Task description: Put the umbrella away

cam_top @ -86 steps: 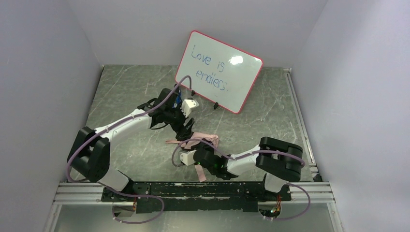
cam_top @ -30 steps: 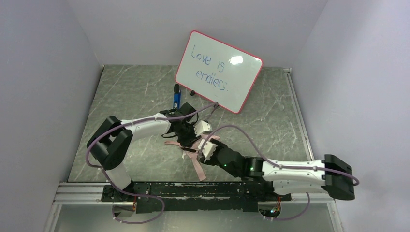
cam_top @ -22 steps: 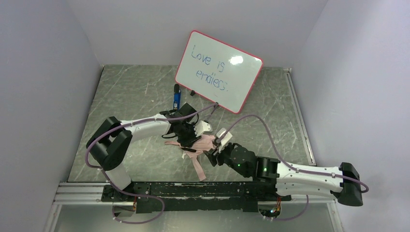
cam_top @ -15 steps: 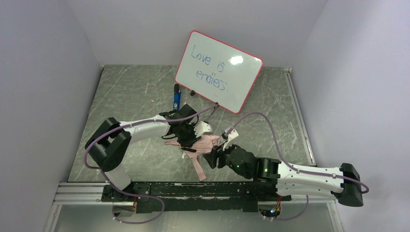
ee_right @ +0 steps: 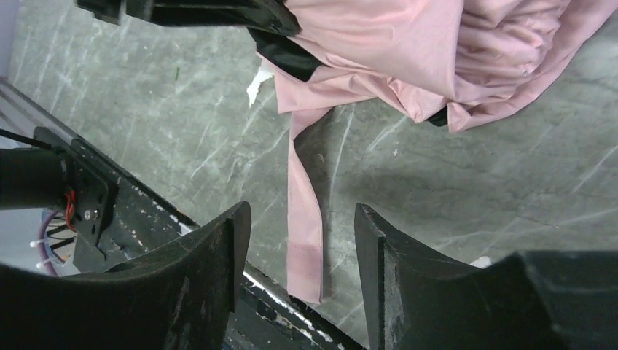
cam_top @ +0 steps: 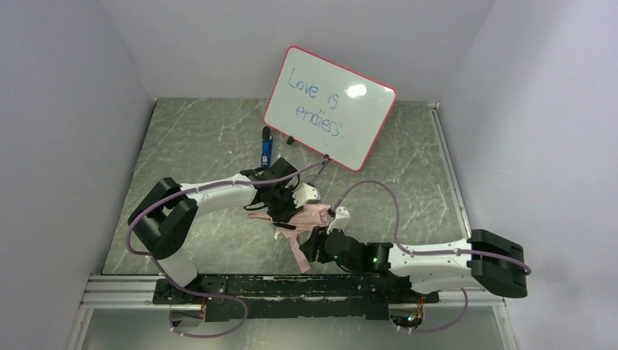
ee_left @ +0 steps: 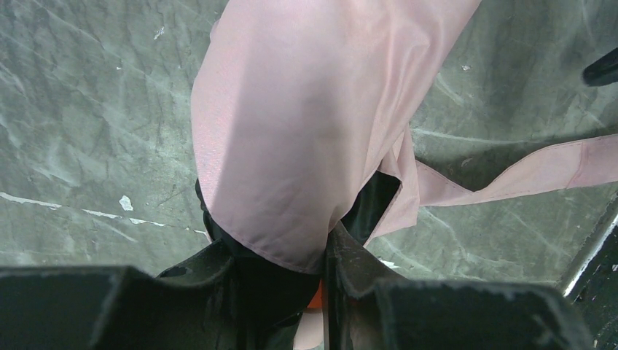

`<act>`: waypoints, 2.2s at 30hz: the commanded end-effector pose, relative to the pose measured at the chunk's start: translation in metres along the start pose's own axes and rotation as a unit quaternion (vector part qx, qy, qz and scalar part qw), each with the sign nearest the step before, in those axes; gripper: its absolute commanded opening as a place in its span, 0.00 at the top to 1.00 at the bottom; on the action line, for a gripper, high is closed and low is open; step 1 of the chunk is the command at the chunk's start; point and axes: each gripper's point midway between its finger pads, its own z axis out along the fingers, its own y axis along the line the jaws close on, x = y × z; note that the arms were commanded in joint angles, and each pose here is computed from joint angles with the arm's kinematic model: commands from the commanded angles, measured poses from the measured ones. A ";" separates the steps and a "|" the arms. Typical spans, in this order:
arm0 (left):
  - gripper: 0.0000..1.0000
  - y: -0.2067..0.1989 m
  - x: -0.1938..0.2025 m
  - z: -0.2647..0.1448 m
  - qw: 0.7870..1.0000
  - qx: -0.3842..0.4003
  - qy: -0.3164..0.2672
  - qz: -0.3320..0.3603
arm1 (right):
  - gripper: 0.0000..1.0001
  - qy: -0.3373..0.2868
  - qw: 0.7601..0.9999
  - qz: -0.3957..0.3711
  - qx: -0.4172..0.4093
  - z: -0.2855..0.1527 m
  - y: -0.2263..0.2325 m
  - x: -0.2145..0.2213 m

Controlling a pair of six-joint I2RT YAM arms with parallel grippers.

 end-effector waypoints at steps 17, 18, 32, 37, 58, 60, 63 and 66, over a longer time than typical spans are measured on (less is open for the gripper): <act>0.95 0.018 0.037 0.006 0.996 -0.054 0.067 -0.008 | 0.45 0.009 0.998 0.058 -0.008 0.051 0.011 0.007; 0.95 0.018 0.037 0.006 0.996 -0.054 0.068 -0.008 | 0.46 0.012 0.998 0.058 -0.009 0.053 0.011 0.008; 0.95 0.019 0.036 0.005 0.996 -0.056 0.069 -0.006 | 0.64 0.064 0.996 0.063 0.005 0.062 0.001 0.037; 0.95 0.019 0.037 0.005 0.996 -0.058 0.069 -0.006 | 0.65 0.074 0.995 0.055 0.028 0.065 -0.009 0.043; 0.95 0.032 0.032 -0.009 0.993 -0.104 0.056 -0.006 | 1.00 0.101 0.991 0.074 0.053 0.041 -0.039 0.060; 0.95 0.033 0.032 -0.010 0.992 -0.110 0.054 -0.008 | 1.00 0.102 0.990 0.074 0.059 0.034 -0.045 0.061; 0.95 0.034 0.032 -0.012 0.992 -0.114 0.052 -0.010 | 1.00 0.097 0.991 0.073 0.055 0.025 -0.048 0.058; 0.95 0.036 0.030 -0.012 0.992 -0.119 0.049 -0.015 | 1.00 0.100 0.992 0.063 0.041 0.017 -0.047 0.057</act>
